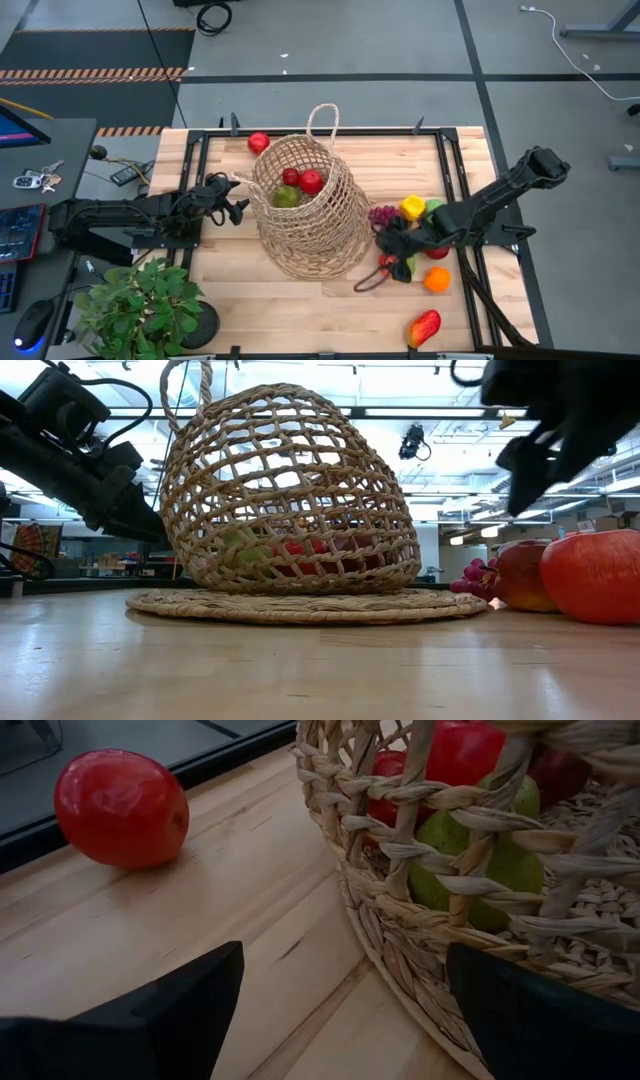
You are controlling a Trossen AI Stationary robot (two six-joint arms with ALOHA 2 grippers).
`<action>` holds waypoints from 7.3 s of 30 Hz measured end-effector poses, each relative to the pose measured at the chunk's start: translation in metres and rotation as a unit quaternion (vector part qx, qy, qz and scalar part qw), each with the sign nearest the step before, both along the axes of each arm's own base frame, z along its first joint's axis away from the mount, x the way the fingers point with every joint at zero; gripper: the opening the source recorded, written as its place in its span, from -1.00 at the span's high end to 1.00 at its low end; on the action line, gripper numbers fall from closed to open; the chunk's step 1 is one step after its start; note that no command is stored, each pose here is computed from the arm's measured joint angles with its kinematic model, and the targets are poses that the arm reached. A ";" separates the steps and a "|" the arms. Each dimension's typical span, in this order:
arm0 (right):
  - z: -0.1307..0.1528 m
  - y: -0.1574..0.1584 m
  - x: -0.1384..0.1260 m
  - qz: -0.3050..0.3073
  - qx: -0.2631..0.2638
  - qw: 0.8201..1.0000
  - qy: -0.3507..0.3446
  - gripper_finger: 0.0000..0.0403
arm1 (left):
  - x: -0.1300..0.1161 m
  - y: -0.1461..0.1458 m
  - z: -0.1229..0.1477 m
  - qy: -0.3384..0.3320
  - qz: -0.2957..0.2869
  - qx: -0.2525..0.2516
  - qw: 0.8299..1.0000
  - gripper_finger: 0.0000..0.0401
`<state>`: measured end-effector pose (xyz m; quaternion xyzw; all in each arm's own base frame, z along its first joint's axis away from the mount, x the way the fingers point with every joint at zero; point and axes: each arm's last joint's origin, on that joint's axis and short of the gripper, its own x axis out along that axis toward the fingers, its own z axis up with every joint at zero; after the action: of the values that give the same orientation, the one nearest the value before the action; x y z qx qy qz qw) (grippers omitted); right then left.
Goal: Build produce basket
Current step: Put the bottom red apple into the basket
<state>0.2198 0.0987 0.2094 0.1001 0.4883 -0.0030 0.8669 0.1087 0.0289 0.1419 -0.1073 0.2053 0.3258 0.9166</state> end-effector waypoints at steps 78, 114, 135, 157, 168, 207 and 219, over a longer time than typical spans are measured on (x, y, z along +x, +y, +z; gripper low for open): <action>-0.049 0.038 -0.014 -0.042 -0.082 0.995 0.029 -0.94 | 0.000 0.000 0.000 0.000 0.000 0.000 1.000 -0.78; 0.040 0.013 0.009 0.064 -0.314 0.932 -0.167 -0.73 | 0.000 0.000 0.000 0.000 0.000 0.000 1.000 -0.78; 0.108 -0.015 0.033 -0.062 -0.457 0.838 -0.291 -0.74 | 0.000 0.000 0.000 0.000 0.000 0.000 1.000 -0.78; 0.180 -0.053 0.043 -0.191 -0.343 0.838 -0.378 -0.74 | 0.000 0.000 0.000 0.000 0.000 0.000 1.000 -0.78; 0.190 -0.055 0.042 -0.290 -0.209 0.815 -0.456 -0.74 | 0.000 0.000 0.000 0.000 0.000 0.000 1.000 -0.78; 0.159 -0.033 0.037 0.261 -0.658 0.688 -0.159 -0.80 | 0.000 0.000 0.000 0.000 0.000 0.000 1.000 -0.78; 0.161 -0.053 0.042 0.070 -0.516 0.819 -0.239 -0.81 | 0.000 0.000 0.000 0.000 0.000 0.000 1.000 -0.78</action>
<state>0.2619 0.0462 0.3706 -0.3991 0.1983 -0.1697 0.8790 0.1087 0.0289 0.1419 -0.1076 0.2053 0.3258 0.9166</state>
